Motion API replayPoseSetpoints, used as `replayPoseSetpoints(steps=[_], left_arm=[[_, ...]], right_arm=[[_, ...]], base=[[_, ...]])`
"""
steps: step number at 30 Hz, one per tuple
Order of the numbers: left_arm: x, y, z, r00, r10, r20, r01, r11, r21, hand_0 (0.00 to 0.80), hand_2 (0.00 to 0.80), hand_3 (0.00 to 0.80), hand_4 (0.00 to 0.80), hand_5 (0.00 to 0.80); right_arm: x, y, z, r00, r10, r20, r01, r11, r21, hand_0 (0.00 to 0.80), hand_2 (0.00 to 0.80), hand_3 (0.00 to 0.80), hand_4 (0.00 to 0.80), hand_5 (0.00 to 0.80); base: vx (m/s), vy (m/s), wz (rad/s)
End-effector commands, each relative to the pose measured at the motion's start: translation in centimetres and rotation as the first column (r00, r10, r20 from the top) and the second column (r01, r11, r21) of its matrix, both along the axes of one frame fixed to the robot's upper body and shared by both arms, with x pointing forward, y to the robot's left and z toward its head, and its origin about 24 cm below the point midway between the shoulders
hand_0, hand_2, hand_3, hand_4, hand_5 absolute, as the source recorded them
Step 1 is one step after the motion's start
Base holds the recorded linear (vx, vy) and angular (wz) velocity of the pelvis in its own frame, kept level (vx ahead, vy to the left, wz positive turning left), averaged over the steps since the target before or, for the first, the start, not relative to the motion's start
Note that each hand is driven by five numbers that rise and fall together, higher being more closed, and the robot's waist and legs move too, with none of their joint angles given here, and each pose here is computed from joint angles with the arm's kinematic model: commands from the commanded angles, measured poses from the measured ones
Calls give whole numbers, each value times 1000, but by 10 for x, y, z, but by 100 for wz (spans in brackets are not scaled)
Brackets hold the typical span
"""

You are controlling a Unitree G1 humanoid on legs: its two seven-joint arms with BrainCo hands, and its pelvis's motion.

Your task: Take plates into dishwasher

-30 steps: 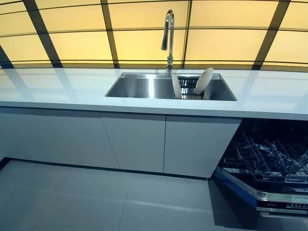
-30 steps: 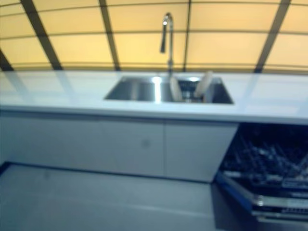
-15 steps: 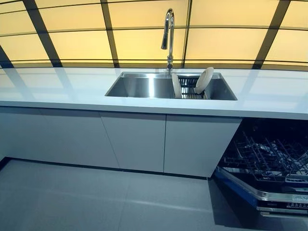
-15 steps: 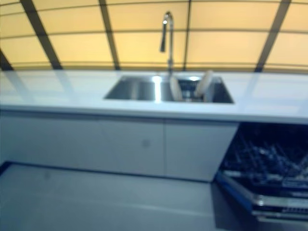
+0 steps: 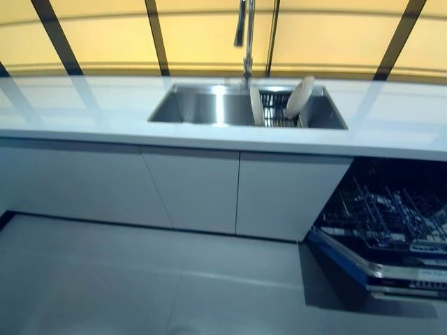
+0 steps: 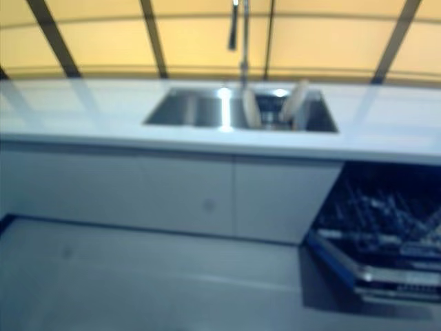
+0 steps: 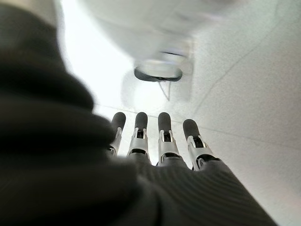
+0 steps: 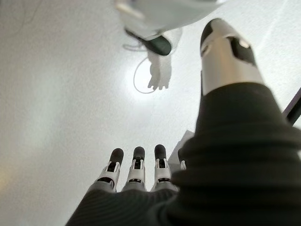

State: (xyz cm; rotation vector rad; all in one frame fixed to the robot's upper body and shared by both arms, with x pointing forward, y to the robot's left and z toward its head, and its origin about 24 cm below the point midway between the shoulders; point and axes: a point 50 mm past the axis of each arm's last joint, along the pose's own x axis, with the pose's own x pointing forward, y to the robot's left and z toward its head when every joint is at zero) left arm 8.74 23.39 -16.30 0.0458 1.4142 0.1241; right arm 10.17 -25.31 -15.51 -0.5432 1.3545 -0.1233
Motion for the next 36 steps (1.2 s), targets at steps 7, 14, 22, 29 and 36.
replayPoseSetpoints(steps=[7,14,22,29,36], left_arm=[[-56,-9,-9,985,-14,-171,9,999,-33,0,0,0,0,0],[-17,6,-2,1000,-28,-4,28,999,45,0,0,0,0,0],[7,5,3,976,-213,31,204,962,182,0,0,0,0,0],[10,13,6,967,-254,19,247,954,172,0,0,0,0,0],[11,21,8,956,-293,-6,288,937,199,0,0,0,0,0]], right_arm=[[-14,-23,4,996,-89,2,89,994,-62,0,0,0,0,0],[-24,-7,-3,995,86,-59,-87,996,-9,0,0,0,0,0],[-12,-3,-2,997,53,-47,-53,998,20,0,0,0,0,0],[-12,-4,-2,999,-29,-32,29,999,14,0,0,0,0,0],[-11,-9,0,1000,-20,17,20,1000,-16,0,0,0,0,0]], base=[[326,117,-3],[311,46,-20],[112,-28,3],[226,114,-1],[205,167,-16]])
